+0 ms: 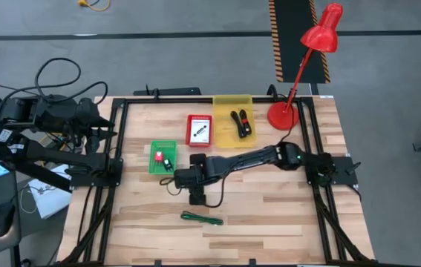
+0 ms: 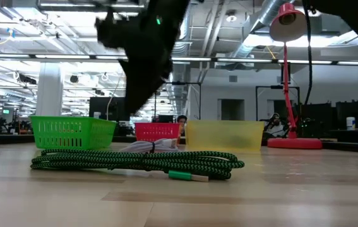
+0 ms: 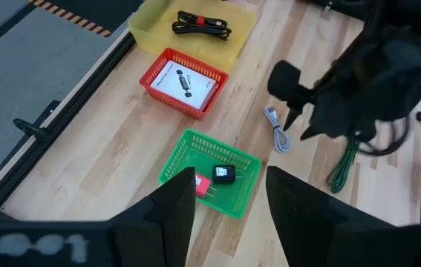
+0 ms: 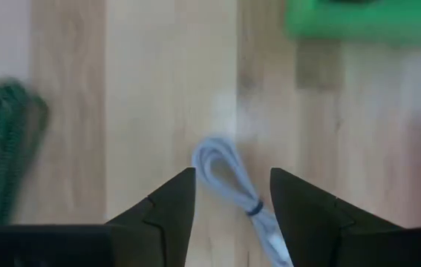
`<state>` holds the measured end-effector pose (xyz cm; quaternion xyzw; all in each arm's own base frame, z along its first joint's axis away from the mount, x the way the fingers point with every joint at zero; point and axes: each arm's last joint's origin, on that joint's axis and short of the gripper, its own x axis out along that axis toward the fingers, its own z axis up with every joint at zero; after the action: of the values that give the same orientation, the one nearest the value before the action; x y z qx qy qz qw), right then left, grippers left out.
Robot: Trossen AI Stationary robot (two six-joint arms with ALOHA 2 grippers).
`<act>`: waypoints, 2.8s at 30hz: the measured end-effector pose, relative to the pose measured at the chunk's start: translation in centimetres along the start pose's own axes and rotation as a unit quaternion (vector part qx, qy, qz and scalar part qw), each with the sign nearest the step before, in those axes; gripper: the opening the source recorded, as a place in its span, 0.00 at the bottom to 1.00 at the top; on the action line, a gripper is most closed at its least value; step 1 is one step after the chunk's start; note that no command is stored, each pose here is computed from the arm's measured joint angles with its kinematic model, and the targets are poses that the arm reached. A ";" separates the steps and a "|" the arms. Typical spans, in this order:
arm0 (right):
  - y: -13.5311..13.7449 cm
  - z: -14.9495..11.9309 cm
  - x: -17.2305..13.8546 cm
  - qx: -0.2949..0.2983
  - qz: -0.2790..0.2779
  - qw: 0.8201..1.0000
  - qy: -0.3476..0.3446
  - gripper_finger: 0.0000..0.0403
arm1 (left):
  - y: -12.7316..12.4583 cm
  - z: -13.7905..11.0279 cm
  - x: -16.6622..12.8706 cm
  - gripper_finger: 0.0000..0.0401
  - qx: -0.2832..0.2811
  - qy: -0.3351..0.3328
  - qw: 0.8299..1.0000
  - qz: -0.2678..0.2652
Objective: Pick and place items into bin
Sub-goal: Put the white charger cable into the yellow bin
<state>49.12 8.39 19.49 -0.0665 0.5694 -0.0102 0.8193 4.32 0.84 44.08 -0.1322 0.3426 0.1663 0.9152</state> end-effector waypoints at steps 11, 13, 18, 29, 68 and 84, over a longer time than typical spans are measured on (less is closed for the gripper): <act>0.7 -1.7 5.0 -0.013 -0.006 0.996 0.088 0.39 | 0.0 0.0 0.0 0.38 0.000 0.000 1.000 0.000; 0.7 -2.0 4.8 -0.016 -0.008 0.995 0.099 0.39 | 0.0 0.0 0.0 0.38 0.000 0.000 1.000 0.000; 0.6 -1.9 5.1 -0.014 -0.006 0.996 0.093 0.37 | 0.0 0.0 0.0 0.38 0.000 0.000 1.000 0.000; 0.6 -1.9 5.1 0.002 -0.005 0.996 0.093 0.23 | 0.0 0.0 0.0 0.38 0.000 0.000 1.000 0.000; -0.7 -6.0 2.8 0.020 -0.113 0.944 0.308 0.03 | 0.0 0.0 0.0 0.38 0.000 0.000 1.000 0.000; -7.9 -5.0 -1.0 0.071 -0.240 0.937 0.245 0.02 | 0.0 0.0 0.0 0.38 0.000 0.000 1.000 0.000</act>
<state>44.58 0.17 19.70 -0.1384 0.7173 -0.2627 0.6303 4.33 0.84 44.08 -0.1323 0.3427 0.1664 0.9151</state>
